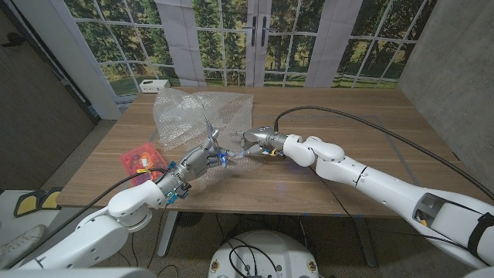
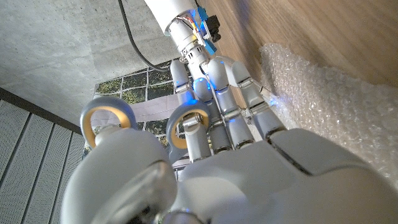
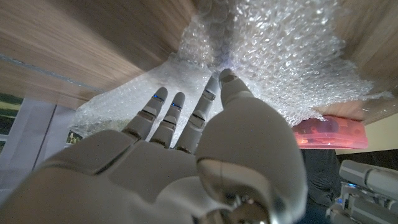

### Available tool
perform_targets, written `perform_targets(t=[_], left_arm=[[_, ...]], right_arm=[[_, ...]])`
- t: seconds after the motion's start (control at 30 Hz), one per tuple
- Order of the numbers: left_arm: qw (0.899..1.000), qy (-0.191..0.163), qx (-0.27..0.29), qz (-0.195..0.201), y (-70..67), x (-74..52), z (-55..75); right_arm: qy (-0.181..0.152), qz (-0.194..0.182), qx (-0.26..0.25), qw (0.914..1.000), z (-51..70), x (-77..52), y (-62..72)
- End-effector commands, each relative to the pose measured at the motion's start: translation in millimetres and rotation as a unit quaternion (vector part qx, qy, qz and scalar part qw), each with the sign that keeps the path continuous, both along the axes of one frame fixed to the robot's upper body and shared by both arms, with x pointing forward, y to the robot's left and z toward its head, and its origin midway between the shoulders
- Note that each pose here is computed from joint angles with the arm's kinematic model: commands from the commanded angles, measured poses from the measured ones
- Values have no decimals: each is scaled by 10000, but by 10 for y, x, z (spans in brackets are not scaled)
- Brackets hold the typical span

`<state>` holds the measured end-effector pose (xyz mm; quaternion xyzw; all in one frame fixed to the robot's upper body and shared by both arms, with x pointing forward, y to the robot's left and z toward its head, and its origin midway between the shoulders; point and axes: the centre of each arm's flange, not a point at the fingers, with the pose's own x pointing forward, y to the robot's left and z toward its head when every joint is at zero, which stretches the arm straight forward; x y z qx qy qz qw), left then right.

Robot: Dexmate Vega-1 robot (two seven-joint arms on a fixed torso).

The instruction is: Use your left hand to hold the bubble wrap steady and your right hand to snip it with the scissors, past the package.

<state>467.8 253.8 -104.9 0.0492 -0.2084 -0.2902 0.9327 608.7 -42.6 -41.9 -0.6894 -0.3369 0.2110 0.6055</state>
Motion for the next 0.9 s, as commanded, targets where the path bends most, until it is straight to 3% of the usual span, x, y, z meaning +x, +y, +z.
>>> perform_targets(t=[0.03,0.33,0.6,0.63,0.9], left_arm=[[10000,-28,0,-38,-23,8,14],[10000,-28,-1,-39,-31,5,19],[10000,-20,-30,-17,-34,4,19],[10000,-17,-34,-13,-34,11,24],[10000,-11,-4,-16,-39,35,45]], right_arm=[[274,208,575,9978,15,-7,-56],[651,356,1241,9895,84,15,-123],[1135,454,2081,9704,200,56,-223],[1242,488,2272,9647,234,60,-247],[1568,546,2808,9453,314,72,-321]])
